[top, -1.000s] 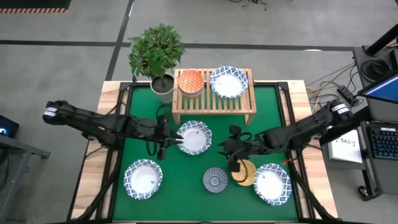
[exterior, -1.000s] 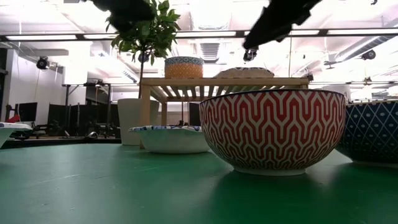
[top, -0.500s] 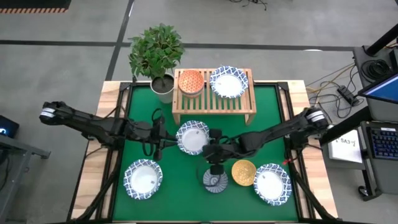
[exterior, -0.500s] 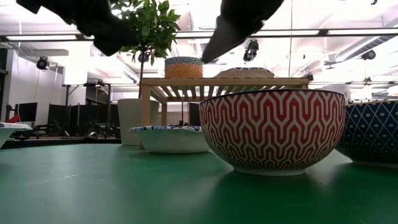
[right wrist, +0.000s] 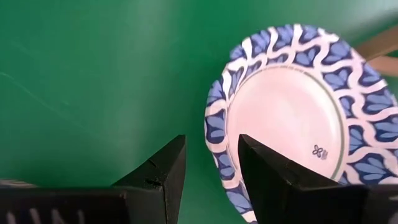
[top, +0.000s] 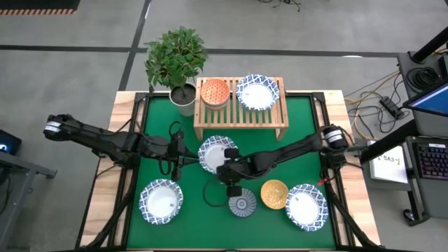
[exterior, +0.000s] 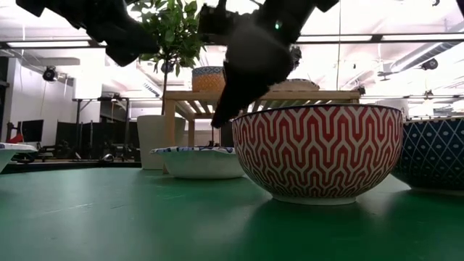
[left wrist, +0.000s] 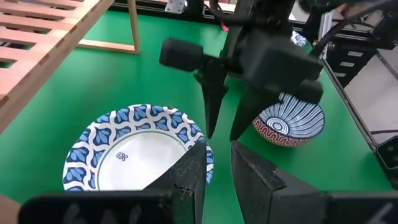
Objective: Place and stack bowls onto a shelf
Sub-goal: Stack the blue patterned bowl on top of the blue patterned bowl on the shelf
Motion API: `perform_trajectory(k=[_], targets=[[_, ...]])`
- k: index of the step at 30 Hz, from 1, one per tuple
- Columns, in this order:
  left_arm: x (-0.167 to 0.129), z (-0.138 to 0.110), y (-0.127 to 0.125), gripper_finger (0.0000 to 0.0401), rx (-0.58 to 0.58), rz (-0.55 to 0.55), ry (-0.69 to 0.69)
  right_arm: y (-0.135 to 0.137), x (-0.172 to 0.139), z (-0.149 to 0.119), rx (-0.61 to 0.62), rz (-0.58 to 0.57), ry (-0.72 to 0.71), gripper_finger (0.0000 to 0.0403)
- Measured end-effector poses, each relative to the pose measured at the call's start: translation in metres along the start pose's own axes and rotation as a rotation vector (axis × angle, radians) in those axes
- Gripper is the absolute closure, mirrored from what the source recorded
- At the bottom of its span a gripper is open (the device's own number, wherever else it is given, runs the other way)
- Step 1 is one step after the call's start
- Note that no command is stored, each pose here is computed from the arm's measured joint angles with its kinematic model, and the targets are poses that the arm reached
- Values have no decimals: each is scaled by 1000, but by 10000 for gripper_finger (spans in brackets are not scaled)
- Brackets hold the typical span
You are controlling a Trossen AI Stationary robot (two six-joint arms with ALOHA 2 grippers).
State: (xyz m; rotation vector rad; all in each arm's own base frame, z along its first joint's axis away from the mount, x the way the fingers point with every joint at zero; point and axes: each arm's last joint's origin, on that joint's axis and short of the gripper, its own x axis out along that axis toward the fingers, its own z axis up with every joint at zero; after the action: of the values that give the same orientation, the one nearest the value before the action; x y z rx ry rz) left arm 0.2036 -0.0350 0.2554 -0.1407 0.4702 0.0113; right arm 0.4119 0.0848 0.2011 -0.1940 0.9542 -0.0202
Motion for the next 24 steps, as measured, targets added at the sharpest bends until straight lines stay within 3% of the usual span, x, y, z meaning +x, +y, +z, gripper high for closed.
perform_trajectory(k=[17,24], targets=[[0,0,0,345,31,1,-5,-6,41,-17,13,-19,103,269],[0,1,0,345,33,12,-7,-6,40,-16,18,26,103,336]])
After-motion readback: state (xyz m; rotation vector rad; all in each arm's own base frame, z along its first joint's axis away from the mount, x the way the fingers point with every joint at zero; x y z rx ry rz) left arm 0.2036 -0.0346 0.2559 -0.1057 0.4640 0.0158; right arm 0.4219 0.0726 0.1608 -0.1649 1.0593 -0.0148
